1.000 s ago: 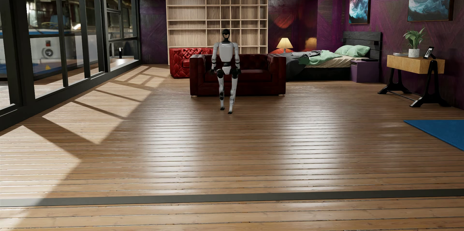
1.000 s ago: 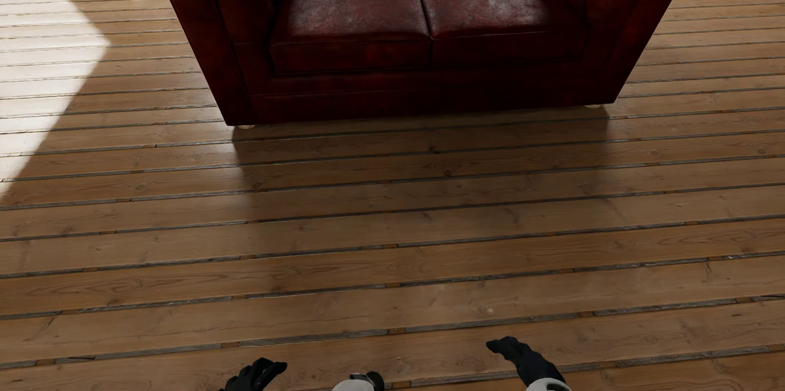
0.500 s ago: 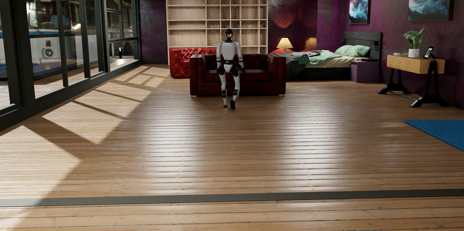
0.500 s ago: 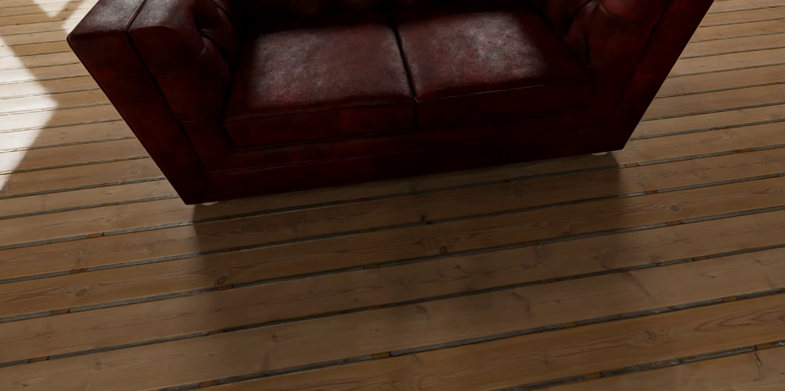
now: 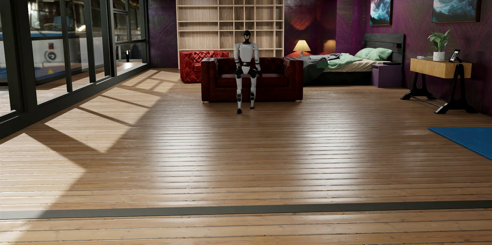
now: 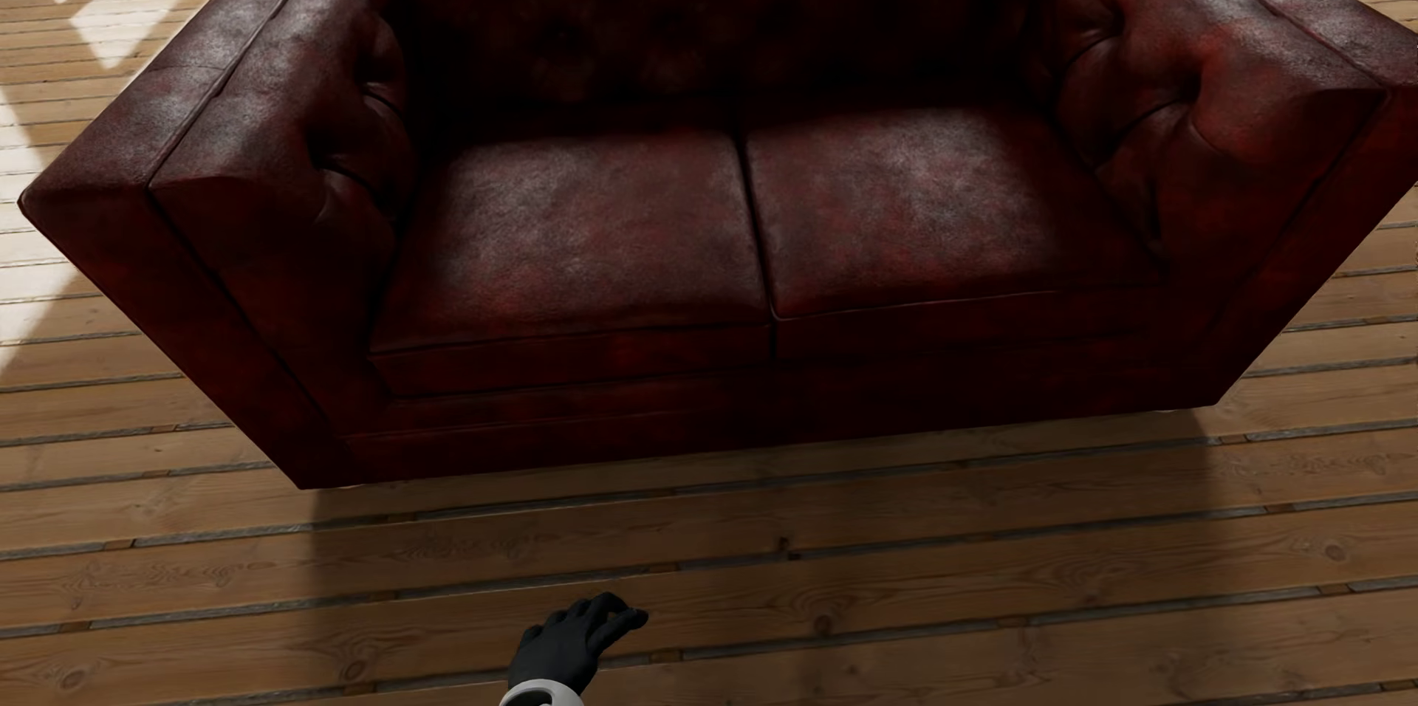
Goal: Walk to the sofa
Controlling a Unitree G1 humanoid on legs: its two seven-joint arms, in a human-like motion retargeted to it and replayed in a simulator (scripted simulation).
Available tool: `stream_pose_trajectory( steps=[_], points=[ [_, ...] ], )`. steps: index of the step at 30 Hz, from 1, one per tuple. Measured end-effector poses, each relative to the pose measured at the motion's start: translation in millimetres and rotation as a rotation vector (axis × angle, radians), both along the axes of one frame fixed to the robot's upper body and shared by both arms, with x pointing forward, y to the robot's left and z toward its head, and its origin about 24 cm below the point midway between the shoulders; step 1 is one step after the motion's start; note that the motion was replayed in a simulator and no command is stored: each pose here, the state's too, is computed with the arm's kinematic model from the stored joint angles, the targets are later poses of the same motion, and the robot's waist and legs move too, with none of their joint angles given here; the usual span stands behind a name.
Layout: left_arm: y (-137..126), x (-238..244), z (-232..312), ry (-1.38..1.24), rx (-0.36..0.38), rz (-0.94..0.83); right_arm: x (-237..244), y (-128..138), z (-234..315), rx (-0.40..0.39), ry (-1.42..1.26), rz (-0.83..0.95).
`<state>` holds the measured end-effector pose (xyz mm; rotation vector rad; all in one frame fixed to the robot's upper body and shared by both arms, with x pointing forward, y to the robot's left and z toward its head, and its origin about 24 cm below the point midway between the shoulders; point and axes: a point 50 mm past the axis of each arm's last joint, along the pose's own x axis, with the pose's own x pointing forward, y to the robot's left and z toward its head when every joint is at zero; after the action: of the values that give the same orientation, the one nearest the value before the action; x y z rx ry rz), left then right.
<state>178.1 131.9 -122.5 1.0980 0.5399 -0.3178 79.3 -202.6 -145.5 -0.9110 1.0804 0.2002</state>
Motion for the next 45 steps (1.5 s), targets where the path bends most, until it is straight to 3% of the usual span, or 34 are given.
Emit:
stream_pose_trajectory(
  steps=[2, 6, 10, 12, 17, 22, 25, 30, 33, 38, 45],
  points=[
    [12.9, -26.7, -17.5, 0.164, 0.055, 0.006, 1.6, 5.5, -1.9, 0.015, 0.002, -0.015],
    [41.9, -47.8, -25.6, 0.314, 0.170, -0.146, 19.1, 19.4, 0.3, 0.054, -0.074, 0.011],
    [74.9, -60.4, -19.0, 0.251, 0.121, 0.180, 44.8, 24.5, 4.0, 0.037, -0.134, 0.041],
    [78.3, -64.3, -17.2, 0.225, 0.103, 0.270, 60.5, 29.8, 10.9, 0.047, -0.195, 0.086],
    [69.9, -80.0, -23.0, 0.271, 0.105, 0.246, 83.1, 40.0, 23.3, 0.076, -0.271, 0.207],
    [52.3, -91.8, -33.7, 0.412, 0.074, 0.179, 70.1, 38.3, 12.4, 0.052, -0.189, 0.136],
    [42.9, -63.4, -27.4, 0.371, 0.081, 0.041, 51.4, 37.1, 5.4, 0.067, -0.131, 0.169],
    [39.3, -16.4, -4.7, 0.141, -0.009, 0.176, 15.6, 29.4, -10.5, 0.031, 0.078, 0.220],
    [30.6, -2.0, 3.1, 0.083, -0.027, 0.143, 15.6, 26.4, -10.8, 0.021, 0.084, 0.221],
    [20.3, -8.6, -6.1, 0.161, 0.024, 0.026, 37.2, 31.0, -0.1, 0.038, -0.059, 0.186],
    [26.3, -50.0, -29.0, 0.338, 0.081, 0.049, 60.5, 33.1, 11.7, 0.052, -0.156, 0.204]
  ],
)
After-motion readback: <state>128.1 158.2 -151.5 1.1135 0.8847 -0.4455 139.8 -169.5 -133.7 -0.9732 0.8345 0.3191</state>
